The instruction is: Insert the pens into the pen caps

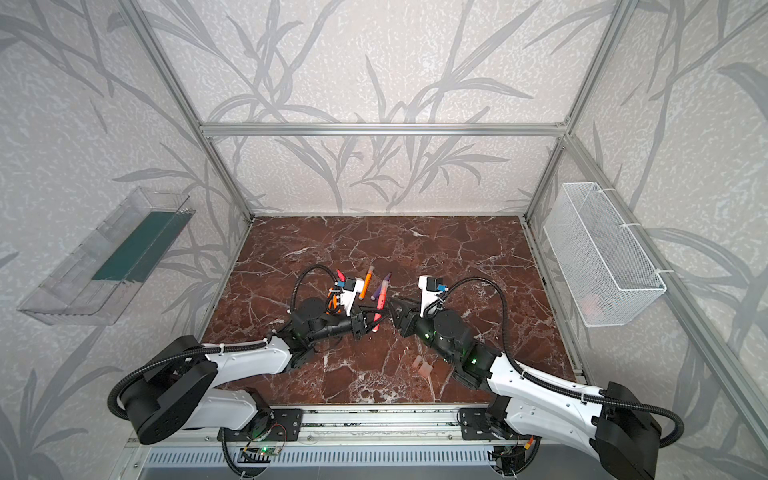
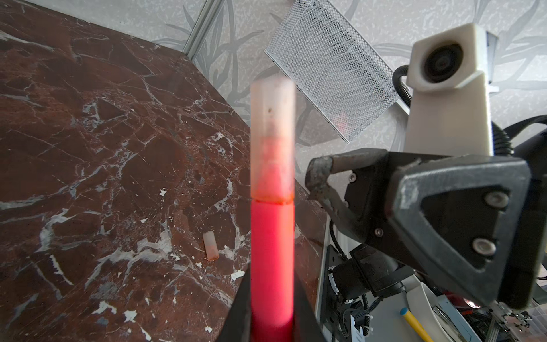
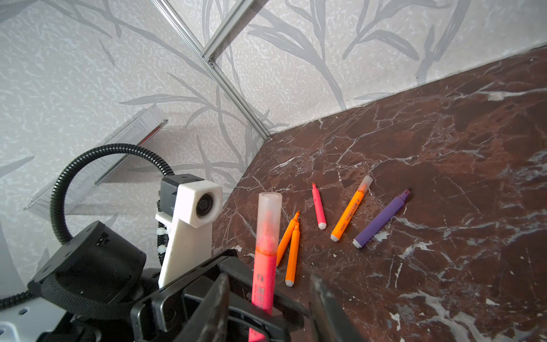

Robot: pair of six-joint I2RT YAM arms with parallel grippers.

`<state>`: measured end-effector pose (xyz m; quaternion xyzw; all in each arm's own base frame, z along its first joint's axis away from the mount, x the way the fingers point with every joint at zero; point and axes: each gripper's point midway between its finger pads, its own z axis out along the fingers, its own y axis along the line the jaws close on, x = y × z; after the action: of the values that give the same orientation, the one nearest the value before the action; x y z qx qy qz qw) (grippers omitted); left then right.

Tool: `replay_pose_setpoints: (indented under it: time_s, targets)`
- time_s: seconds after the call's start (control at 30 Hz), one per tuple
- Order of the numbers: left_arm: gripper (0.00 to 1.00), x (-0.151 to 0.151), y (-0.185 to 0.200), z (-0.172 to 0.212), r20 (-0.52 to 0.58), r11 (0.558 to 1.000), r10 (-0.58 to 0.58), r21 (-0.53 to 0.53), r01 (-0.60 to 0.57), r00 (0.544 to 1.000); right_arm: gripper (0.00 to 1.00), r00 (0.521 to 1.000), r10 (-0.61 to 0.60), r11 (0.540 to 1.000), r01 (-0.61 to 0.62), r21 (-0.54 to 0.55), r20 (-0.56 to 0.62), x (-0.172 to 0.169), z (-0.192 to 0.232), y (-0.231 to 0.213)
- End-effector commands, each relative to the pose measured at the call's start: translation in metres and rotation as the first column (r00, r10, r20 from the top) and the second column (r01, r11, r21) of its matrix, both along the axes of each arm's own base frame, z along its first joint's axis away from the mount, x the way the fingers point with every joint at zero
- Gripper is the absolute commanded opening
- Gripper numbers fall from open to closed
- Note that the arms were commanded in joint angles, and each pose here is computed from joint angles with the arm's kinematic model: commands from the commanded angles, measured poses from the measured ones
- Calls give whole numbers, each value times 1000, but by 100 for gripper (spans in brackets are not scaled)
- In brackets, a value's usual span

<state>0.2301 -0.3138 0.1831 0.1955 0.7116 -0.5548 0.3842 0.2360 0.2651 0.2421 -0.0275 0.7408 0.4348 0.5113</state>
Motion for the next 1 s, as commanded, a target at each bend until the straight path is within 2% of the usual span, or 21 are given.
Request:
replay_pose_setpoints:
  time_s: [0.0, 0.07, 0.23, 0.63, 0.97]
  targets:
    - [0, 2, -6, 11, 39, 1000, -8, -10, 8, 999, 50, 998, -59, 998, 59, -30, 0, 9, 16, -4]
    - [0, 1, -8, 11, 44, 1000, -13, -2, 13, 999, 50, 996, -86, 995, 86, -51, -15, 15, 16, -4]
    - [0, -4, -12, 9, 70, 999, -15, 40, 12, 997, 50, 997, -69, 995, 67, -80, -25, 20, 17, 7]
    - [0, -13, -9, 10, 126, 994, 2, 110, -16, 992, 50, 996, -61, 994, 55, -96, -58, 28, 12, 21]
    - [0, -12, -9, 12, 133, 994, 13, 109, -27, 991, 6, 997, -4, 991, -6, -133, -76, 21, 4, 28]
